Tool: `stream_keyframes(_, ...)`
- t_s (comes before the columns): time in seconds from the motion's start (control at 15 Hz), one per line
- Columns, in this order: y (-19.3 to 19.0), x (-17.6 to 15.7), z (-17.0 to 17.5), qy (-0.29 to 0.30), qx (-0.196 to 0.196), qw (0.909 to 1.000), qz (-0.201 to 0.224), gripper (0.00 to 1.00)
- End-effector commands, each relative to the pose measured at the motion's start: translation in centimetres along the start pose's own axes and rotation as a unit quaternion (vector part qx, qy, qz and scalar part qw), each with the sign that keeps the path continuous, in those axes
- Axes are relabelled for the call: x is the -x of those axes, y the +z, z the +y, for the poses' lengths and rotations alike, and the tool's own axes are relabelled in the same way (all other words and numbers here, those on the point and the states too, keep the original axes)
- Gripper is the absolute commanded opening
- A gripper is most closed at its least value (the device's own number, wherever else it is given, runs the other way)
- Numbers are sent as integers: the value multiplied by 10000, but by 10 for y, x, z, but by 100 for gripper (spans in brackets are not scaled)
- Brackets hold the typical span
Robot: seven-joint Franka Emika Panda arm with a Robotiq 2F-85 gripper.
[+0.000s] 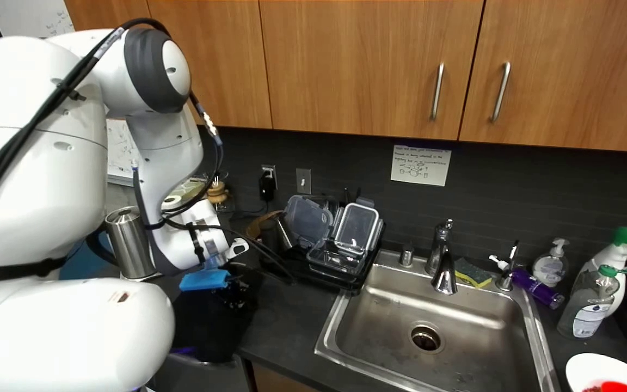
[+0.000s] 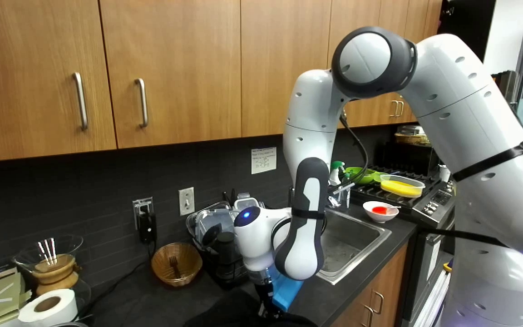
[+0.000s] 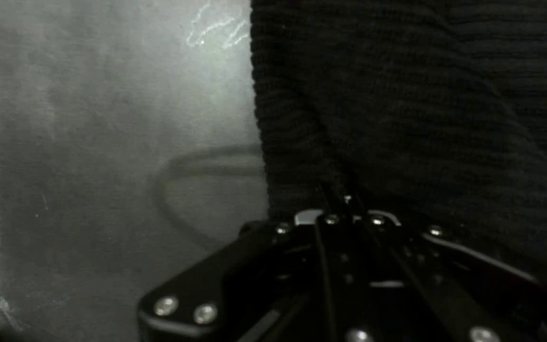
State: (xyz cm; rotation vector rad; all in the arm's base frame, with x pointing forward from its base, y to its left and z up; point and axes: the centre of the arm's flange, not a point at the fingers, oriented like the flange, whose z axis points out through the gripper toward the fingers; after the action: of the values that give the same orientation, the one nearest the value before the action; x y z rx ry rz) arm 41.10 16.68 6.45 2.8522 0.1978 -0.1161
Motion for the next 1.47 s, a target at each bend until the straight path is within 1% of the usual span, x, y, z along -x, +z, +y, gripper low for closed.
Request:
stream_keyframes(0.0,-16,4,-19,1,404,9991,-109,1)
stream_keyframes(0.07,-19,5,-22,-34,493,9987,-149,1)
stream_keyframes(0.27,-32,13,-22,111,779,9968,-155,1)
stream_keyframes(0.4,-37,18,-18,188,836,9962,-151,1)
stream_keyframes(0.67,-48,20,-28,120,1056,9942,-146,1)
stream_keyframes(0.8,-49,18,-38,-12,1171,9929,-201,1)
stream_keyframes(1.13,-55,10,-79,-478,1413,9883,-324,1)
stream_keyframes(1.4,-59,-3,-108,-810,1552,9836,-426,1)
